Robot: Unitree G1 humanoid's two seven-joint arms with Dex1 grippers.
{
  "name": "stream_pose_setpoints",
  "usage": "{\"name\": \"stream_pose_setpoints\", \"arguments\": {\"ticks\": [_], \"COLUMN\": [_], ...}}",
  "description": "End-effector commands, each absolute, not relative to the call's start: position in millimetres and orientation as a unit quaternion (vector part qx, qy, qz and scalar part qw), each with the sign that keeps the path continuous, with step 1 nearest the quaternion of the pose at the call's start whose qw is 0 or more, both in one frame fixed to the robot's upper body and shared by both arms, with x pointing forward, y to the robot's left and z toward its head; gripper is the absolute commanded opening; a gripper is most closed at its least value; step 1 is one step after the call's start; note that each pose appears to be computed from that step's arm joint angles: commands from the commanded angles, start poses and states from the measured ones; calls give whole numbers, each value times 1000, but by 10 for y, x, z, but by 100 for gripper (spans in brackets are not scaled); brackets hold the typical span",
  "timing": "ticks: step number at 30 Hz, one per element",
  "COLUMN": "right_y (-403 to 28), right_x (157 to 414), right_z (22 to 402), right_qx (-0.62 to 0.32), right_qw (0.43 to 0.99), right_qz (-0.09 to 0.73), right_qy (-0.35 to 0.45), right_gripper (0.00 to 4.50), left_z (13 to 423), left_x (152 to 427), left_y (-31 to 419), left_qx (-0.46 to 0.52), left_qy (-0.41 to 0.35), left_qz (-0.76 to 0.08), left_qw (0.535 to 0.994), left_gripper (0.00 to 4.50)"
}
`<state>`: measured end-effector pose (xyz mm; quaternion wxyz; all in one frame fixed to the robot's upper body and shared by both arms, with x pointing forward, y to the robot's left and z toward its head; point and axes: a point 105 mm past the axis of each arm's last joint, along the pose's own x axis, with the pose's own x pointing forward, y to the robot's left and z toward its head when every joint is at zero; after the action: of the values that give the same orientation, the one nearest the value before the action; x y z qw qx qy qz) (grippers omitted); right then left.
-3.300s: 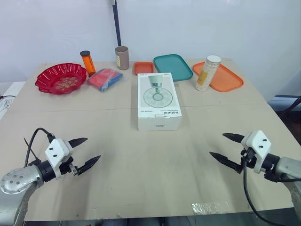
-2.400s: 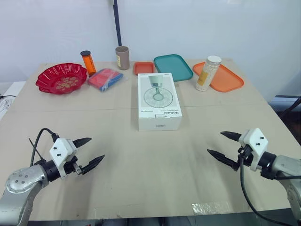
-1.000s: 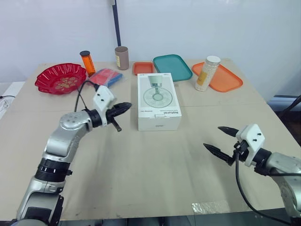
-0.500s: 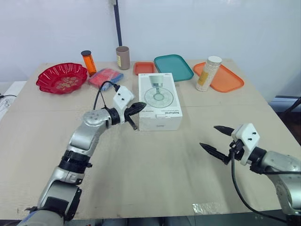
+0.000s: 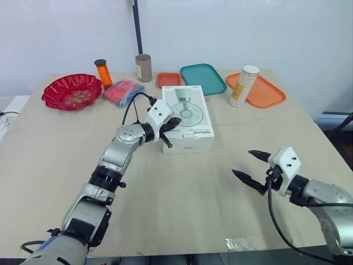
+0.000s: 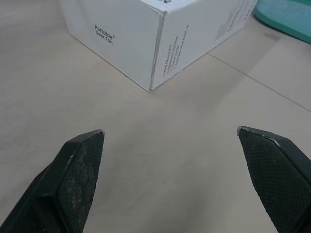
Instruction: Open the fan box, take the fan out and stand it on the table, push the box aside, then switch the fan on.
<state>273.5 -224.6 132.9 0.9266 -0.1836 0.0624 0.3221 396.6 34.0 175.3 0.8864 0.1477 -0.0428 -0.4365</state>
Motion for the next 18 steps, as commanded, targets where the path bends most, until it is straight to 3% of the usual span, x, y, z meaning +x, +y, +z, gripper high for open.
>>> {"name": "stream_pose_setpoints", "arguments": {"ticks": [1,11,18], "right_y": [-1821,-1424,-1153], "right_x": [2798,2940,3167], "right_z": [1783,2032,2001], "right_qx": [-217,-250,-285], "right_qw": [906,887,876], "right_qz": [364,387,386], "right_qy": [-9,-39,-45], "right_gripper": [450,450,450], "left_z": [1654,1741,1698], "left_x": [3921,3941,3939], "left_y": [255,281,287], "left_qx": [161,151,162], "left_qy": [-37,-28,-20], "left_qz": [-446,-442,-446], "left_qw": [880,884,880], "left_gripper": [5,5,5]}}
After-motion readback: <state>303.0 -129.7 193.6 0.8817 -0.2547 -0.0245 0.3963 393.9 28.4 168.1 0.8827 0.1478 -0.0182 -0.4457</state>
